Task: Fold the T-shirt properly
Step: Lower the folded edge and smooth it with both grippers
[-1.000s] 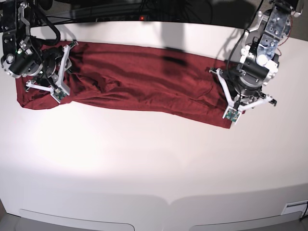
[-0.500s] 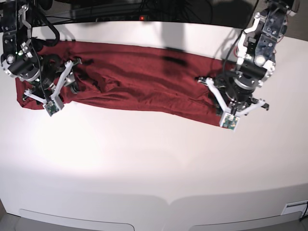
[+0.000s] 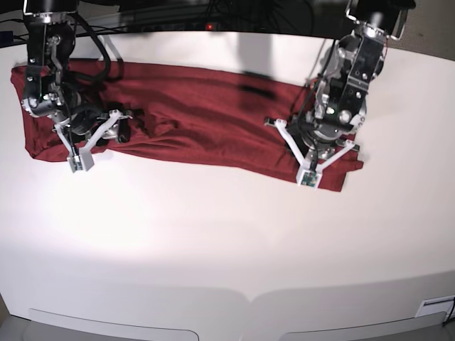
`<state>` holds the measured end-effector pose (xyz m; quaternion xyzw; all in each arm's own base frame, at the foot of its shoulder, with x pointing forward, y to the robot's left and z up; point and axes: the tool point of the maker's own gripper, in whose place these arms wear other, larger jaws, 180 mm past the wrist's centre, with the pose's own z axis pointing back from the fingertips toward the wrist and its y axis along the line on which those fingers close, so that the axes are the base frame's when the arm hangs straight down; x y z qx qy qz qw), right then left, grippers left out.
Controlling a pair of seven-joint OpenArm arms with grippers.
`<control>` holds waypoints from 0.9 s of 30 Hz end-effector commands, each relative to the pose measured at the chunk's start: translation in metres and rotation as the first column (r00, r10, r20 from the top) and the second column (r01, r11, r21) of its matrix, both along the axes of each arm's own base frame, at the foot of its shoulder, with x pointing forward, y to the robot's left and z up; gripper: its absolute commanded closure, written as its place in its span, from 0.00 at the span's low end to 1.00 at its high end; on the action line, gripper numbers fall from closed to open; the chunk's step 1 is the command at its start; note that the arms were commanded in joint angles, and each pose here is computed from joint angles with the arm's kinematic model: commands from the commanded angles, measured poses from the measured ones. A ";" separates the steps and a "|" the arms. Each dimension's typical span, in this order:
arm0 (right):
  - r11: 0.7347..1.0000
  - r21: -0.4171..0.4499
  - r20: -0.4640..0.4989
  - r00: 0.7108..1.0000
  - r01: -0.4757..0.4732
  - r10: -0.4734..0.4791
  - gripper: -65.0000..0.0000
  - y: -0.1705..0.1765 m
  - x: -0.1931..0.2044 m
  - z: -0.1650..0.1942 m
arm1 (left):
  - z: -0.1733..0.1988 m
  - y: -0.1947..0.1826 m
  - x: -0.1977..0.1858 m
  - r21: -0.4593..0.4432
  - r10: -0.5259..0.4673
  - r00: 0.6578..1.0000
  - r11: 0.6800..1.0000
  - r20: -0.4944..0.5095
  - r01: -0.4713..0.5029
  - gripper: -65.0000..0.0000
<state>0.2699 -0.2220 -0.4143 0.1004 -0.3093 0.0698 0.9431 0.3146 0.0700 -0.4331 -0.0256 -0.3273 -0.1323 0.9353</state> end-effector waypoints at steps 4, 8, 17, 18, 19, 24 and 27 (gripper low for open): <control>0.998 0.020 -0.058 0.996 0.062 -0.061 0.49 -0.013 0.004 -0.026 | -0.021 0.023 -0.003 0.108 0.016 0.999 0.994 -0.047 -0.011 0.82; 0.993 0.065 -0.100 0.990 0.103 -0.096 0.49 -0.011 0.018 -0.041 | -0.034 0.038 -0.008 0.137 0.052 0.995 0.990 -0.086 -0.039 0.82; 0.993 0.105 -0.034 0.998 0.050 -0.047 0.49 0.016 0.078 -0.023 | -0.029 0.100 0.001 0.133 0.253 0.965 0.961 -0.072 -0.242 0.82; 0.994 0.106 -0.024 0.999 0.038 -0.035 0.49 0.021 0.083 -0.020 | -0.027 0.107 0.001 0.131 0.276 0.959 0.955 -0.067 -0.265 0.82; 0.993 0.111 -0.014 1.000 0.028 -0.027 0.49 0.026 0.088 -0.017 | -0.026 0.115 0.002 0.132 0.297 0.953 0.949 -0.063 -0.287 0.82; 0.992 0.119 0.019 0.999 -0.046 0.044 0.49 0.056 0.106 -0.005 | -0.020 0.150 0.002 0.165 0.349 0.936 0.926 -0.040 -0.338 0.82; 0.990 0.097 0.018 0.995 -0.104 0.103 0.49 0.070 0.108 -0.005 | -0.018 0.159 0.002 0.178 0.352 0.935 0.923 -0.036 -0.340 0.82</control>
